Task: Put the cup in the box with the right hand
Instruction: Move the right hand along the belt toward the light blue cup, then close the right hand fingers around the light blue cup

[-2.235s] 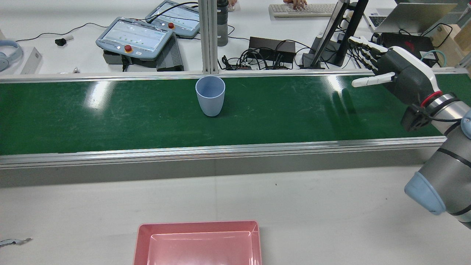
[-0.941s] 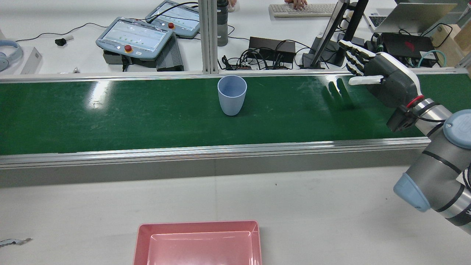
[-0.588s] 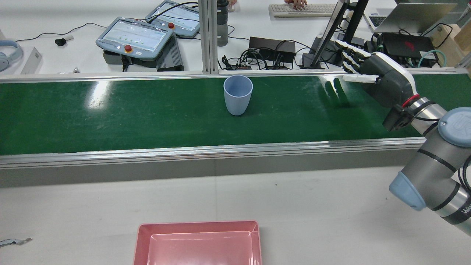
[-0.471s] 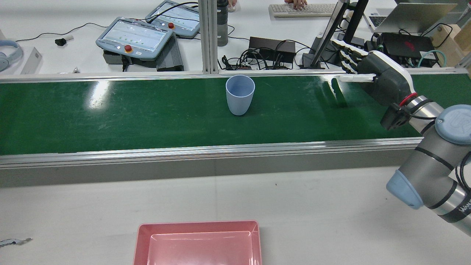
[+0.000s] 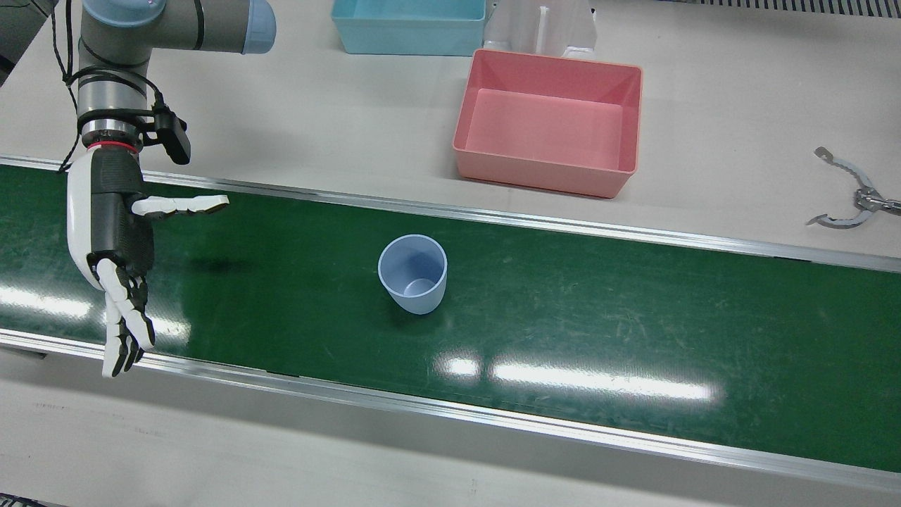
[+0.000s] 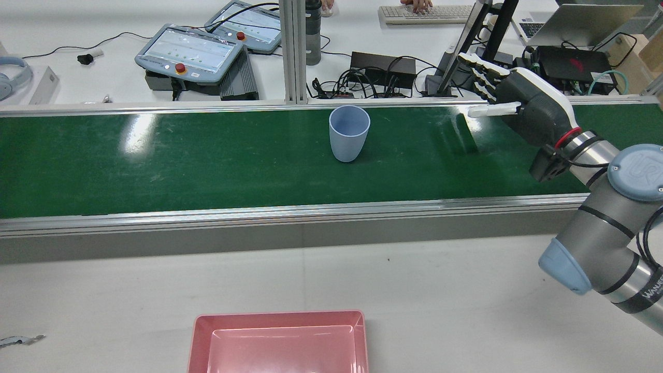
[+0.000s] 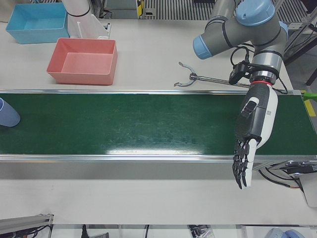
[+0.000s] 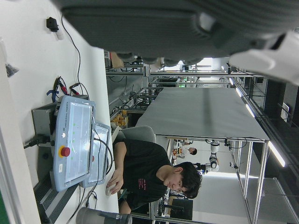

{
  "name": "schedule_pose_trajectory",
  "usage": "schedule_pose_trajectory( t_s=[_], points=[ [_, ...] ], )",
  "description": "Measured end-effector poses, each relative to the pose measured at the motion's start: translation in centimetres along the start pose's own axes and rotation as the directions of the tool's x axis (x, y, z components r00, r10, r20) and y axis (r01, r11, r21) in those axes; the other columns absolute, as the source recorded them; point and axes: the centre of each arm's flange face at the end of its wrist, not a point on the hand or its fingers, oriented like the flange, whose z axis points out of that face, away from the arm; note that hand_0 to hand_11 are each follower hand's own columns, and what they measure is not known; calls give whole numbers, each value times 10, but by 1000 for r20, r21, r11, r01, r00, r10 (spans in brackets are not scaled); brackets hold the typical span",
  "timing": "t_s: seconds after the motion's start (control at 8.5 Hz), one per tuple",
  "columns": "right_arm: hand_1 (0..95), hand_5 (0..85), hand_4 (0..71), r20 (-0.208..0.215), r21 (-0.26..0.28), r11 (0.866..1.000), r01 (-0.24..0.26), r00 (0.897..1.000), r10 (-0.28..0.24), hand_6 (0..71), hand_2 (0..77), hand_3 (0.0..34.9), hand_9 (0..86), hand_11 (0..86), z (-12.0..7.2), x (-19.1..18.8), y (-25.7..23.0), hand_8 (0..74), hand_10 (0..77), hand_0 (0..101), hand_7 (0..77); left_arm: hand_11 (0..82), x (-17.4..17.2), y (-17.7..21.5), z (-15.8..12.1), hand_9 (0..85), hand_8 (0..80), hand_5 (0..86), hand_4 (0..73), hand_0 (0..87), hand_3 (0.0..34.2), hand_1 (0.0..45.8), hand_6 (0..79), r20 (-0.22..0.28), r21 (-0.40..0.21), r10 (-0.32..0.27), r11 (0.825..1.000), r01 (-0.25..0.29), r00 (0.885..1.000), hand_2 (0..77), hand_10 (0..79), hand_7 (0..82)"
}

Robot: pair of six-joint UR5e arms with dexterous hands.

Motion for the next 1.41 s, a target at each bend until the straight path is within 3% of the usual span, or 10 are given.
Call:
schedule_pose_trajectory(
  t_s=[0.35, 0.47, 0.59, 0.82, 0.94, 1.06, 1.18, 1.41],
  points=[
    [207, 49, 0, -6, -7, 1000, 19, 1000, -19, 5, 22, 103, 11, 11, 2, 7, 6, 5, 5, 515, 16, 0, 0, 0, 0, 0, 0, 0, 0, 0, 0, 5, 0, 0, 0, 0, 1000, 0, 1000, 5, 0, 0],
    [218, 49, 0, -12, -8, 1000, 20, 1000, -20, 5, 55, 101, 11, 11, 2, 12, 7, 5, 5, 515, 16, 0, 0, 0, 0, 0, 0, 0, 0, 0, 0, 5, 0, 0, 1, 0, 1000, 0, 1000, 5, 0, 0],
    [158, 49, 0, -21, -11, 1000, 19, 1000, -19, 5, 33, 103, 11, 11, 3, 17, 8, 5, 5, 508, 16, 0, 0, 0, 0, 0, 0, 0, 0, 0, 0, 5, 0, 0, 1, 0, 1000, 0, 1000, 5, 0, 0],
    [207, 49, 0, -31, -20, 1000, 16, 999, -16, 5, 16, 104, 11, 11, 6, 24, 13, 5, 5, 508, 16, 0, 0, 0, 0, 0, 0, 0, 0, 0, 0, 5, 0, 0, 1, 1, 1000, -1, 1000, 5, 0, 0],
    [185, 49, 0, -33, -26, 1000, 15, 999, -16, 49, 49, 104, 11, 11, 7, 26, 16, 5, 5, 503, 87, 0, 0, 0, 0, 0, 0, 0, 0, 0, 0, 5, 0, 0, 1, 0, 1000, 0, 1000, 5, 0, 0],
    [191, 49, 0, -35, -29, 999, 15, 999, -16, 76, 98, 104, 93, 11, 9, 28, 18, 22, 5, 482, 267, 0, 0, 0, 0, 0, 0, 0, 0, 0, 0, 5, 0, 0, 1, 0, 1000, 0, 1000, 5, 0, 0],
    [180, 49, 0, -38, -34, 999, 13, 999, -15, 71, 71, 104, 104, 11, 9, 30, 21, 22, 5, 482, 295, 0, 0, 0, 0, 0, 0, 0, 0, 0, 0, 5, 0, 0, 1, 0, 1000, 0, 1000, 5, 0, 0],
    [196, 49, 0, -49, -43, 999, 9, 999, -11, 71, 82, 103, 104, 11, 9, 37, 25, 27, 5, 482, 278, 0, 0, 0, 0, 0, 0, 0, 0, 0, 0, 5, 0, 0, 1, 0, 1000, 0, 1000, 5, 0, 0]
  ],
)
